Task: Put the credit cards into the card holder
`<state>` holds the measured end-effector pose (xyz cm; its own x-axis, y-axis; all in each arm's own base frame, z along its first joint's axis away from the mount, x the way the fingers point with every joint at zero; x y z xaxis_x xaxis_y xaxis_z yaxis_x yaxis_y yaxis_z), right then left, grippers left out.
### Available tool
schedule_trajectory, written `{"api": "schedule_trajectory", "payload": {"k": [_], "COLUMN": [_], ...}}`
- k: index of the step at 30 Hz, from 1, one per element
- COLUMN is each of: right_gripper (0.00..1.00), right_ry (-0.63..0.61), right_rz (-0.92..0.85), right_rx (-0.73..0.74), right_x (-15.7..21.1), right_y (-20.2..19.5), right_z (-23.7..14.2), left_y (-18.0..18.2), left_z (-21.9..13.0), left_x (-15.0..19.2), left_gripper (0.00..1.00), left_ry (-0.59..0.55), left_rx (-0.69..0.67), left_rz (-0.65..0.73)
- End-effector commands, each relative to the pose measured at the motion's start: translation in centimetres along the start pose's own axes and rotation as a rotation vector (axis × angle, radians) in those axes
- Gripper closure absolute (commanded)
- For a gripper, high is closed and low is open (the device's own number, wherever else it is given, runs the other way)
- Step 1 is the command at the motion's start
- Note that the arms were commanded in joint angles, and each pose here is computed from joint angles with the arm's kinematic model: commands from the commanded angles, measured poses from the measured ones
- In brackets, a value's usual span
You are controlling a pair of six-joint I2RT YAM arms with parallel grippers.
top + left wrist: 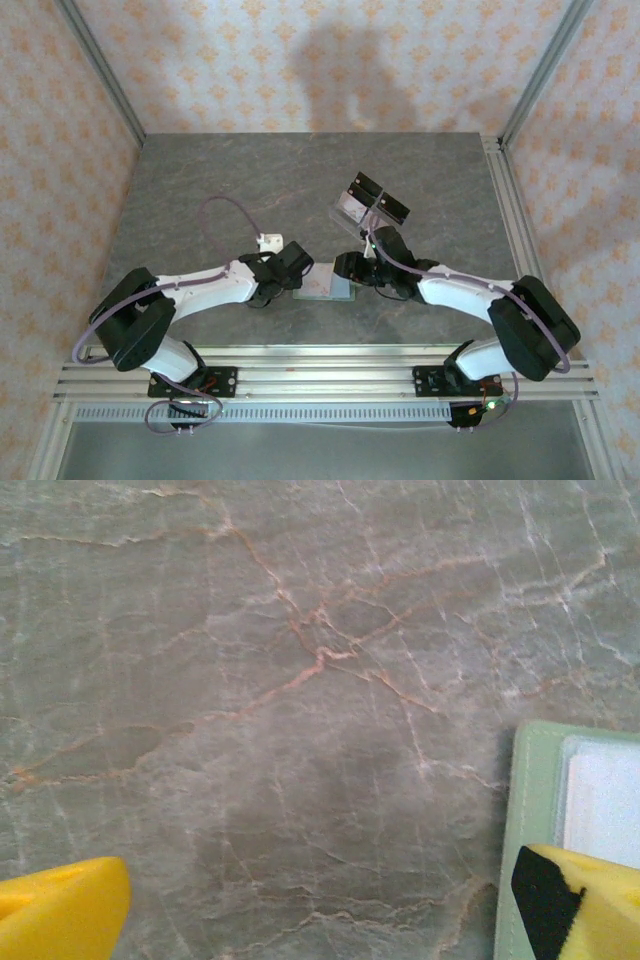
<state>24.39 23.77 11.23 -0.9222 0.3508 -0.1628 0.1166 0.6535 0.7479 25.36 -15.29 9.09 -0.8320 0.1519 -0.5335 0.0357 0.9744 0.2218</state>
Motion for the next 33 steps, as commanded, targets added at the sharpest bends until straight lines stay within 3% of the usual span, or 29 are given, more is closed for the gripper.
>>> {"api": "schedule_trajectory", "payload": {"k": [1, 13, 33], "right_gripper": [0.58, 0.55, 0.54], "right_ry": [0.056, 0.116, 0.157], "right_rz": [-0.046, -0.092, -0.103], "right_rx": [0.161, 0.249, 0.250], "right_x": [1.1, 2.0, 2.1], "right_y": [-1.4, -0.8, 0.4], "right_z": [0.1, 3.5, 5.9], "left_y": [1.6, 1.8, 1.2], "left_z": [0.2, 2.0, 3.2], "left_x": [0.5, 2.7, 4.1], "left_gripper": [0.00, 0.00, 0.00], "left_ry": [0.014, 0.069, 0.090], "left_rx": [-0.063, -0.082, -0.048], "left_rz": [0.017, 0.027, 0.018]}}
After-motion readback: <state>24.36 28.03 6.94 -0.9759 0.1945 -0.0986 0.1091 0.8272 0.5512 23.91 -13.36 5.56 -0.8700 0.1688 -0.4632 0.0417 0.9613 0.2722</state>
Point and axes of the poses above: each hand's point on the last joint's axis, 136 mm out from that joint toward the fingers, its own z axis out along the fingers, its own y axis along the line the jaws close on, x = y × z, the point moved 4 cm from there along -z, back along the fingers, and after that the axes turned 15 degrees about z, right-handed, at the moved point
